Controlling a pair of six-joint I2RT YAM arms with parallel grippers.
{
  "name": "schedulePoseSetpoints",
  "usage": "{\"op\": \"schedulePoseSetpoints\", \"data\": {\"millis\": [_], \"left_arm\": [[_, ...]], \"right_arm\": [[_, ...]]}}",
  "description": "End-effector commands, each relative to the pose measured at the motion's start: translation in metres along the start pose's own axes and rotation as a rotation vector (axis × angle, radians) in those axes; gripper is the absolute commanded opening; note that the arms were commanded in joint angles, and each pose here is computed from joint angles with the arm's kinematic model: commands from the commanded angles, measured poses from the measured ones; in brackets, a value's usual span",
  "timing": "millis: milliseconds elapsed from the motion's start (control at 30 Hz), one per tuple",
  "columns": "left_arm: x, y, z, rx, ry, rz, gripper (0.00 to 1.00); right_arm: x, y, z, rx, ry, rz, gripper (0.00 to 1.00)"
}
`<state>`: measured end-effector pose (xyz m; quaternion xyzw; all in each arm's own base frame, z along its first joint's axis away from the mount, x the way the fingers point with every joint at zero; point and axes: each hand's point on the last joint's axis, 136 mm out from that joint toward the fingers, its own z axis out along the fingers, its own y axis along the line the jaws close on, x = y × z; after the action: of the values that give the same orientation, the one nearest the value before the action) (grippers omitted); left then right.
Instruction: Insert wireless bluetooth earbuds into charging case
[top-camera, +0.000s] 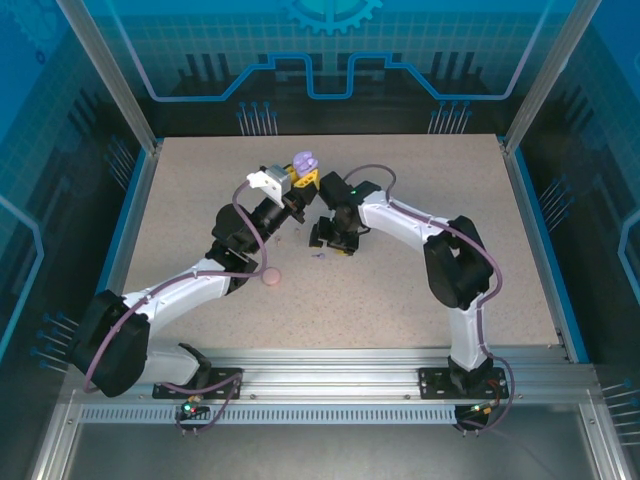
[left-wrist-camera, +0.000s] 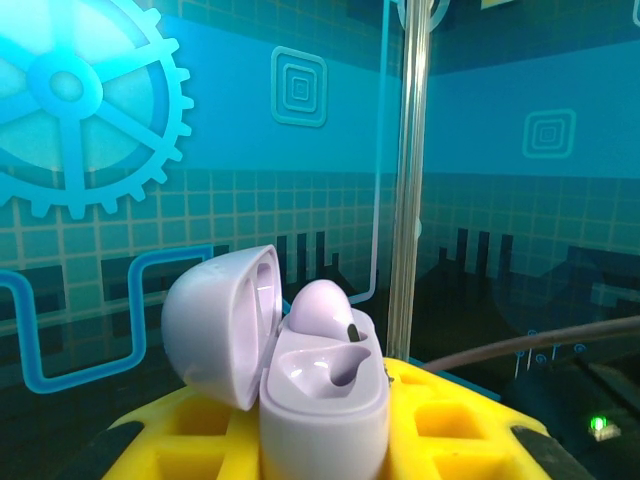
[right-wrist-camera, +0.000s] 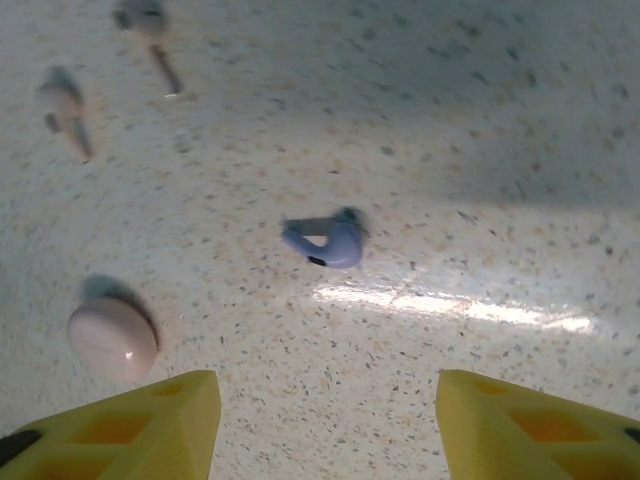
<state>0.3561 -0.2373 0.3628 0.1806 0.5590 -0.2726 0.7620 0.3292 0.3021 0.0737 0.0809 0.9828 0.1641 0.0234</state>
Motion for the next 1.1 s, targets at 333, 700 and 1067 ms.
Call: {"op": "schedulePoseSetpoints", "data": {"millis": [333, 700, 1067], "left_arm": [[-0.044, 0.004, 0.003, -0.019, -0.123, 0.01, 0.0], [-0.043, 0.004, 0.005, -0.019, -0.124, 0.015, 0.0], [-0.041, 0.005, 0.005, -0.022, -0.122, 0.014, 0.0]], "right_arm": [[0.019, 0.023, 0.041, -0.036, 0.065, 0.191, 0.61], [0.002, 0.021, 0.061, -0.012, 0.052, 0.228, 0.6], [-0.023, 0.016, 0.06, -0.001, 0.016, 0.229, 0.58]]}}
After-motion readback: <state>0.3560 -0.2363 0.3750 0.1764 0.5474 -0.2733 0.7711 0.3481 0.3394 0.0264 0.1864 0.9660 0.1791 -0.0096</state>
